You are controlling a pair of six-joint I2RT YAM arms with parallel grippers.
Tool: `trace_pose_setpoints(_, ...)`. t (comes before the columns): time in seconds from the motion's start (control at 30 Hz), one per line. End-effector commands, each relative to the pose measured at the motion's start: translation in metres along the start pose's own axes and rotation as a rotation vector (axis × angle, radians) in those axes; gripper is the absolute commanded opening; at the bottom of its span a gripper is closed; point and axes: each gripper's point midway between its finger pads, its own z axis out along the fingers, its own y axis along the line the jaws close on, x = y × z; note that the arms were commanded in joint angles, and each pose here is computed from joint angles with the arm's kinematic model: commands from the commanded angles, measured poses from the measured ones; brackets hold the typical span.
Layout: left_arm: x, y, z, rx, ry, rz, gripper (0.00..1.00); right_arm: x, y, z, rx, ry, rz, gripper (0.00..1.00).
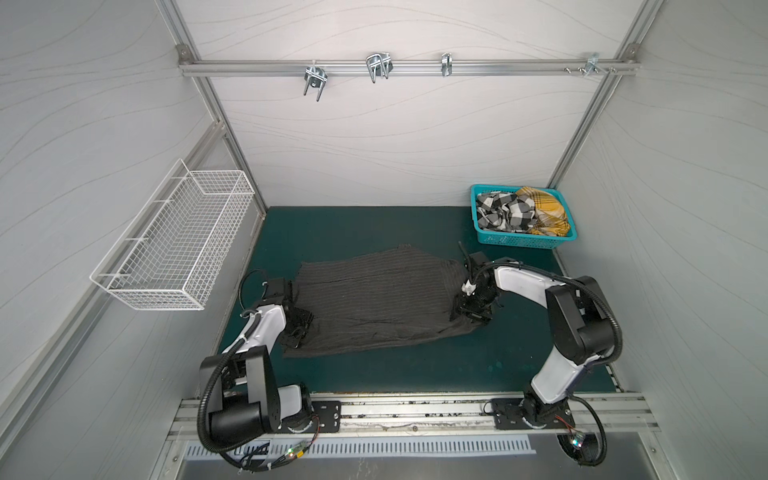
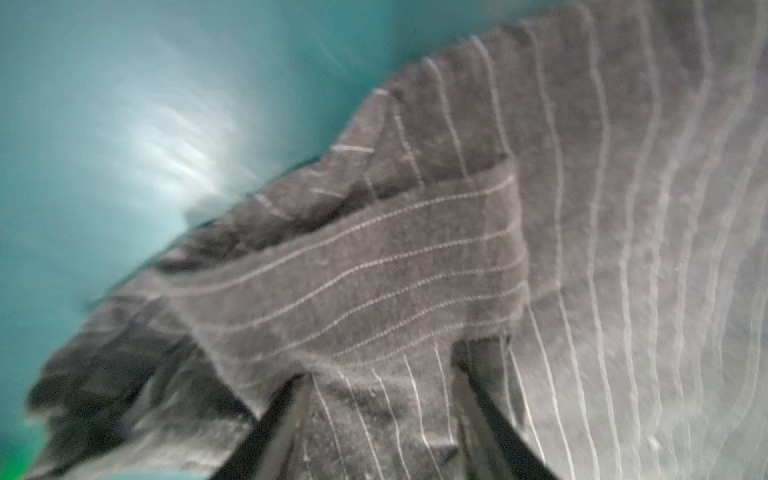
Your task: Fold and stack the long sleeve shirts
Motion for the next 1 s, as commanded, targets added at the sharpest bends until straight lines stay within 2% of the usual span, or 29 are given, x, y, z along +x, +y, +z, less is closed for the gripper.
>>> trace_pose_setpoints(0.0, -0.004, -0.012, -0.01, -0.028, 0.046, 0.174, 0.58, 0.032, -0.002, -0.018, 0.077, 0.028, 0.01, 0.66)
trace_pose_setpoints(0.13, -0.002, -0.034, -0.023, 0.039, 0.065, 0.21, 0.55, 0.018, 0.011, -0.062, 0.109, -0.115, -0.095, 0.71)
trace_pose_setpoints(0.23, -0.002, -0.042, -0.04, 0.049, 0.029, 0.262, 0.54, 0.008, 0.015, -0.071, 0.126, -0.162, -0.165, 0.7)
trace_pose_setpoints(0.4, 0.003, -0.046, -0.051, 0.079, 0.047, 0.287, 0.51, 0.003, 0.015, -0.047, 0.106, -0.129, -0.216, 0.61)
trace_pose_setpoints(0.57, 0.009, -0.039, -0.038, 0.054, 0.09, 0.29, 0.48, 0.003, 0.024, -0.028, 0.079, -0.103, -0.243, 0.6)
trace_pose_setpoints(0.83, 0.015, -0.028, -0.02, 0.026, 0.125, 0.272, 0.46, 0.006, 0.01, 0.002, 0.164, -0.071, -0.275, 0.57)
trace_pose_setpoints(0.97, 0.016, -0.026, -0.016, 0.019, 0.132, 0.268, 0.45, 0.003, 0.004, 0.0, 0.204, -0.089, -0.265, 0.42)
